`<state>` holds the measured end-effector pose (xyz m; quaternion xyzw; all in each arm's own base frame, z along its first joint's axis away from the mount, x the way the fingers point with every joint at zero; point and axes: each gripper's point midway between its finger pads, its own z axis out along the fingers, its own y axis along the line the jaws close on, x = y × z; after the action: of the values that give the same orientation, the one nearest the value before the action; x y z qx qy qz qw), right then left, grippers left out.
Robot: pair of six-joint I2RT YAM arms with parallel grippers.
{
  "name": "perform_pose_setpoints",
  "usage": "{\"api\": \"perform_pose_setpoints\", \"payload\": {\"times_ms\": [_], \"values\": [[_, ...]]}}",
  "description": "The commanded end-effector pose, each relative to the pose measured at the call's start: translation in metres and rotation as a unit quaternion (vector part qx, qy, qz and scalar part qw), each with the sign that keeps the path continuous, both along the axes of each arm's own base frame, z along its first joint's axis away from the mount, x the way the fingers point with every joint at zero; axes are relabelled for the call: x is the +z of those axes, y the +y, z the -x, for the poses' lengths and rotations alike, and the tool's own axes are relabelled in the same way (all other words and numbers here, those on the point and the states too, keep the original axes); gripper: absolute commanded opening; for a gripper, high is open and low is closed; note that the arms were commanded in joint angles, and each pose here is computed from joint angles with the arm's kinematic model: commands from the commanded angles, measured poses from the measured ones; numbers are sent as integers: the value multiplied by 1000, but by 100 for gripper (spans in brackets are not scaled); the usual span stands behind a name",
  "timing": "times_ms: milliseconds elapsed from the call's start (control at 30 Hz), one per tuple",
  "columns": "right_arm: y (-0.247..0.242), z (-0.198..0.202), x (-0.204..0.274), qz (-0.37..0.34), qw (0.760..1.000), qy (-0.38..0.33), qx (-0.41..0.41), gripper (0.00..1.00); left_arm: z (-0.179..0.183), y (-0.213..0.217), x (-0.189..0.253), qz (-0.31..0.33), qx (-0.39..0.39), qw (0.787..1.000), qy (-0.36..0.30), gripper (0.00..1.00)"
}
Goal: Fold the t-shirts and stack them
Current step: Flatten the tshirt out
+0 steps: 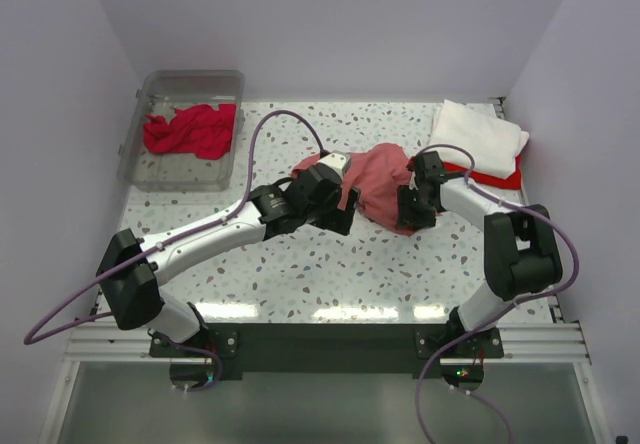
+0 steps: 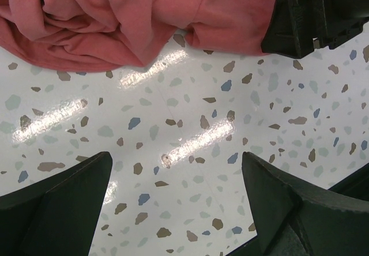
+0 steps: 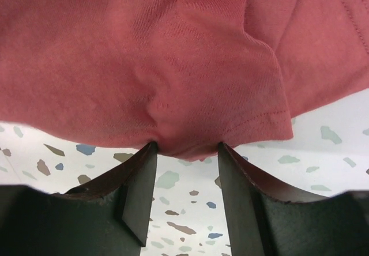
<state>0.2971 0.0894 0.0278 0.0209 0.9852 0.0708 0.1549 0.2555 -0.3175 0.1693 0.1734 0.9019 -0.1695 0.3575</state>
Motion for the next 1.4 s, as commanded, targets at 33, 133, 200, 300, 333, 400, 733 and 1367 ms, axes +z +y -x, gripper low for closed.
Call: {"api": "perform_pose_setpoints", "payload": {"times_ms": [33, 133, 200, 300, 333, 400, 733, 1367], "values": [[0, -13, -3, 11, 1000, -19, 16, 44, 0, 5, 14, 15, 15, 1000, -11, 100], [0, -14, 0, 11, 1000, -21, 13, 33, 0, 5, 15, 14, 14, 1000, -12, 100], [0, -13, 7, 9, 1000, -25, 11, 19, -1, 6, 15, 12, 17, 1000, -13, 100], [-2, -11, 16, 12, 1000, -24, 9, 13, -1, 6, 13, 9, 16, 1000, -13, 100], [-3, -9, 21, 14, 1000, -17, 8, 13, -2, 6, 12, 8, 16, 1000, -12, 100], [-3, -8, 33, 13, 1000, -21, 4, 13, -2, 6, 11, 4, 16, 1000, -13, 100], [3, -22, 124, -4, 998, -64, 3, 0, -20, 2, -4, -49, 17, 998, -24, 100], [23, -59, 385, -105, 942, -318, -15, 0, -52, 1, 26, -43, 40, 995, -82, 100]]}}
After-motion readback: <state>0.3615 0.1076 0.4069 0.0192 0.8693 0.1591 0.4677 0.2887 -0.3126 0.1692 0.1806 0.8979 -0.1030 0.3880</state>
